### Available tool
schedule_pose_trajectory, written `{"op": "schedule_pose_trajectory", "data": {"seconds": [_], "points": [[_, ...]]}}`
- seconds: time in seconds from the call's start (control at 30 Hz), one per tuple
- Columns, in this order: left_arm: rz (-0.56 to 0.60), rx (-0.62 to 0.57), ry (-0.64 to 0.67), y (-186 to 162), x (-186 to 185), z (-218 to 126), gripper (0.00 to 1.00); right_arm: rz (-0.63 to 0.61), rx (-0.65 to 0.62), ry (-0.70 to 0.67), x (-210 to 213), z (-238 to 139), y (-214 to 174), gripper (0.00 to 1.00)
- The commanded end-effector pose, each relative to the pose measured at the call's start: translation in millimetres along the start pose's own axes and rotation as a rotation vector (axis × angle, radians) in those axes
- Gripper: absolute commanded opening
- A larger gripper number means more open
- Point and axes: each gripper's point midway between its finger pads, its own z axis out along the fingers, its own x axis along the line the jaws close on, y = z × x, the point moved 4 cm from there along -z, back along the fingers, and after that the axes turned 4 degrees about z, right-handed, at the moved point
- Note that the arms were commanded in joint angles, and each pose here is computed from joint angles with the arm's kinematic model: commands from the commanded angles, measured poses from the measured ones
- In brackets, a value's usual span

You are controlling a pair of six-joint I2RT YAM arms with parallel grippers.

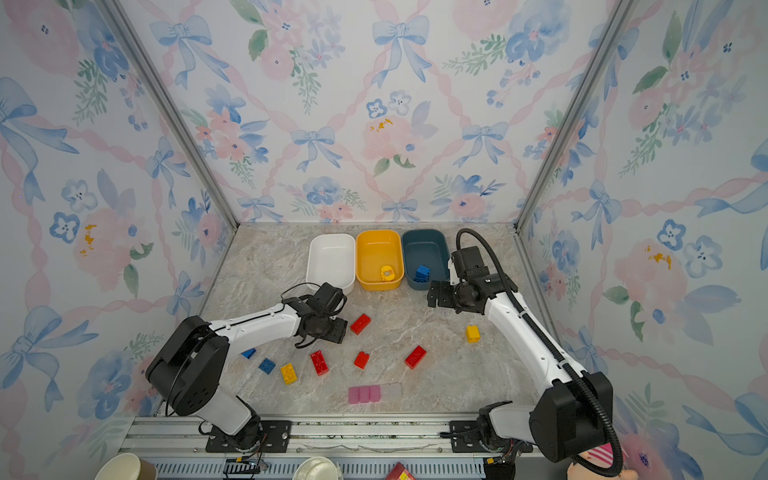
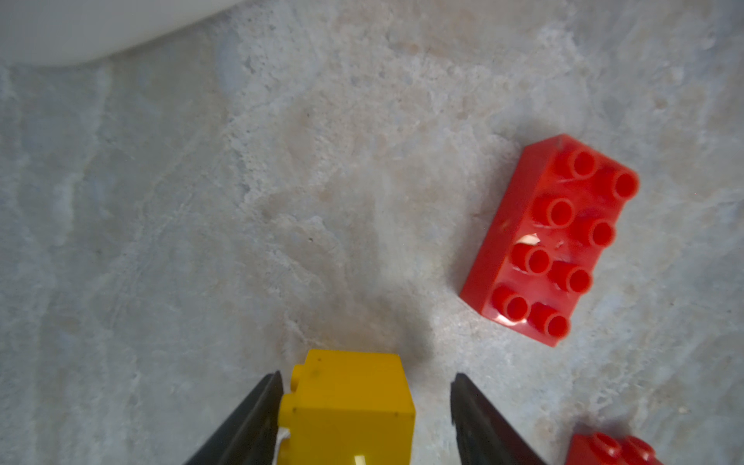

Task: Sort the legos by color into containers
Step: 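Lift the yellow brick toward the yellow tub with the left gripper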

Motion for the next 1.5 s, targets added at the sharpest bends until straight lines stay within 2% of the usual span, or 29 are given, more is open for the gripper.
{"op": "schedule_pose_trajectory", "data": {"seconds": [0.0,0.37,0.73,0.93,1.1,1.33,1.47], "points": [[0.012,0.029,0.026,-6,2,4,0.64,0.015,0.009,0.011,-1,-1,-6,0.97],[-0.005,0.0,0.037,0,3,-2,0.47,0.024,0.008,0.013,-3,-1,-9,0.97],[-0.075,-0.204,0.013,40,-3,-56,0.4,0.042,-0.006,0.022,-4,-5,-12,0.97],[-0.098,-0.328,-0.003,78,-11,-87,0.4,0.049,-0.015,0.033,-3,-7,-11,0.97],[-0.08,-0.401,-0.037,121,-26,-92,0.4,0.052,-0.019,0.043,-1,-7,-11,0.97],[-0.031,-0.451,-0.054,181,-52,-74,0.4,0.057,-0.032,0.047,0,-9,-13,0.97],[-0.015,-0.456,-0.043,209,-61,-51,0.4,0.059,-0.039,0.047,-1,-12,-14,0.97]]}}
